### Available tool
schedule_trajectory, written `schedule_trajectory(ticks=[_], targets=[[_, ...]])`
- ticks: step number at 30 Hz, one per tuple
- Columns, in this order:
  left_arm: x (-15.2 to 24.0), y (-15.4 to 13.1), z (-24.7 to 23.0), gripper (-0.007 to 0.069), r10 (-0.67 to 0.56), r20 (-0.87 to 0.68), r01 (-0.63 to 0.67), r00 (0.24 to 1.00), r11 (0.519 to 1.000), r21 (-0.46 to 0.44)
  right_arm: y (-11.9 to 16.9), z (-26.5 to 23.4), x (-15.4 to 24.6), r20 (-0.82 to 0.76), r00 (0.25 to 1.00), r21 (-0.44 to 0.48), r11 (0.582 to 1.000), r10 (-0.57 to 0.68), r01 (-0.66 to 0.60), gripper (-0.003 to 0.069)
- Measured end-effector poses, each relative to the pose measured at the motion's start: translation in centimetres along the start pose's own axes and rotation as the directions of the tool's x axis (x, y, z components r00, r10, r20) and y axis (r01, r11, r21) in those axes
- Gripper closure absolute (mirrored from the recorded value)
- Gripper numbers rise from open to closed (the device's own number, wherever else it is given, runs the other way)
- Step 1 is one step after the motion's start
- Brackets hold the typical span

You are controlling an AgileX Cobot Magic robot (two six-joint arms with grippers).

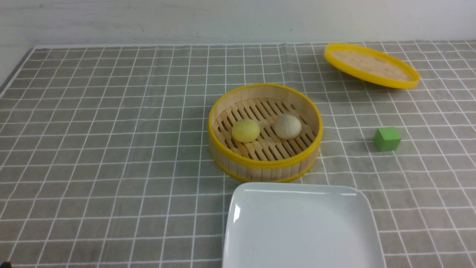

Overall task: Put the steamed buns into the plate on the grey tablecloth.
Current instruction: 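Reach toward a bun in the bamboo steamer with the right gripper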

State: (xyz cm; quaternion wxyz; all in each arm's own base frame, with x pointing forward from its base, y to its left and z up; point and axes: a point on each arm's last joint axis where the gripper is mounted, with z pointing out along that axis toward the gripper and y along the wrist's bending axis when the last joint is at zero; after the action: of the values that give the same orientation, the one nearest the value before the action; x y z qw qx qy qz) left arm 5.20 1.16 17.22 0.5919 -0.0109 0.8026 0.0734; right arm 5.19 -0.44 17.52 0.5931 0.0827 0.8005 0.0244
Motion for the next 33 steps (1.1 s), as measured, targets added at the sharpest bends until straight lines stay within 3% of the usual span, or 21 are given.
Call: schedule_trajectory(ticks=[7,9,11,13,14,15,16,18,21,24,25,26,28,30,31,32,33], targets=[[0.0,0.0,0.0,0.0384,-0.005,0.000,0.005,1.000,1.000,0.001,0.0,0.0,0.0,0.000,1.000,0.000,1.000,0.000,0.000,0.0419],[-0.1,-0.2,0.0,0.0384,-0.085,0.005,0.085,0.996,0.996,0.021,0.0,0.0,0.0,0.000,1.000,0.000,1.000,0.000,0.000,0.0419],[-0.2,-0.6,0.0,0.0384,-0.264,0.012,0.263,0.964,0.963,0.067,0.0,0.0,0.0,0.003,1.000,0.000,1.000,-0.001,0.001,0.0419],[-0.6,-0.9,0.0,0.0384,-0.470,0.016,0.465,0.883,0.877,0.123,0.1,0.0,-0.1,0.012,0.998,-0.015,0.998,0.059,-0.059,0.0419],[-0.9,-1.1,-0.1,0.0384,-0.608,0.011,0.598,0.794,0.784,0.163,0.3,0.0,-0.1,0.015,0.987,-0.038,0.986,0.162,-0.161,0.0419],[-1.0,-1.1,-0.1,0.0384,-0.619,0.014,0.608,0.786,0.776,0.167,0.4,0.1,-0.1,0.017,0.983,-0.044,0.982,0.185,-0.184,0.0419],[-1.4,-1.3,-0.2,0.0384,-0.788,-0.013,0.770,0.616,0.599,0.218,0.7,0.1,-0.1,0.005,0.924,-0.090,0.920,0.383,-0.381,0.0419],[-1.7,-1.4,-0.3,0.0384,-0.880,-0.041,0.859,0.473,0.450,0.246,1.0,0.1,-0.2,-0.023,0.832,-0.124,0.824,0.555,-0.553,0.0419],[-2.0,-1.4,-0.3,0.0384,-0.946,-0.078,0.922,0.314,0.284,0.264,1.3,0.0,-0.3,-0.064,0.695,-0.154,0.681,0.716,-0.716,0.0419],[-2.2,-1.4,-0.4,0.0384,-0.966,-0.087,0.937,0.244,0.211,0.278,1.5,0.0,-0.6,-0.074,0.622,-0.182,0.603,0.779,-0.777,0.0419],[-2.2,-1.4,-0.4,0.0384,-0.968,-0.088,0.938,0.237,0.204,0.279,1.5,0.0,-0.6,-0.074,0.617,-0.180,0.598,0.784,-0.781,0.0419],[-2.3,-1.3,-0.4,0.0384,-0.972,-0.087,0.940,0.219,0.186,0.287,1.5,-0.1,-0.9,-0.062,0.574,-0.207,0.552,0.817,-0.808,0.0419],[-2.5,-1.3,-0.4,0.0391,-0.985,-0.103,0.949,0.139,0.103,0.299,1.4,-0.2,-1.7,-0.022,0.538,-0.256,0.516,0.842,-0.818,0.0419],[-3.5,-1.2,-0.9,0.0409,-0.990,-0.128,0.947,0.059,0.015,0.321,1.5,-1.0,-3.5,0.043,0.561,-0.320,0.543,0.827,-0.776,0.0419],[-3.6,-1.2,-1.0,0.0412,-0.990,-0.129,0.946,0.057,0.012,0.324,1.5,-1.1,-3.8,0.054,0.565,-0.330,0.549,0.823,-0.768,0.0419],[-4.5,-1.1,-1.4,0.0423,-0.990,-0.125,0.936,0.058,0.010,0.352,1.5,-1.6,-4.8,0.097,0.593,-0.359,0.584,0.799,-0.728,0.0421],[-6.4,-0.8,-2.4,0.0449,-0.990,-0.091,0.906,0.112,0.064,0.417,1.8,-2.9,-7.2,0.176,0.640,-0.403,0.648,0.748,-0.647,0.0431]])
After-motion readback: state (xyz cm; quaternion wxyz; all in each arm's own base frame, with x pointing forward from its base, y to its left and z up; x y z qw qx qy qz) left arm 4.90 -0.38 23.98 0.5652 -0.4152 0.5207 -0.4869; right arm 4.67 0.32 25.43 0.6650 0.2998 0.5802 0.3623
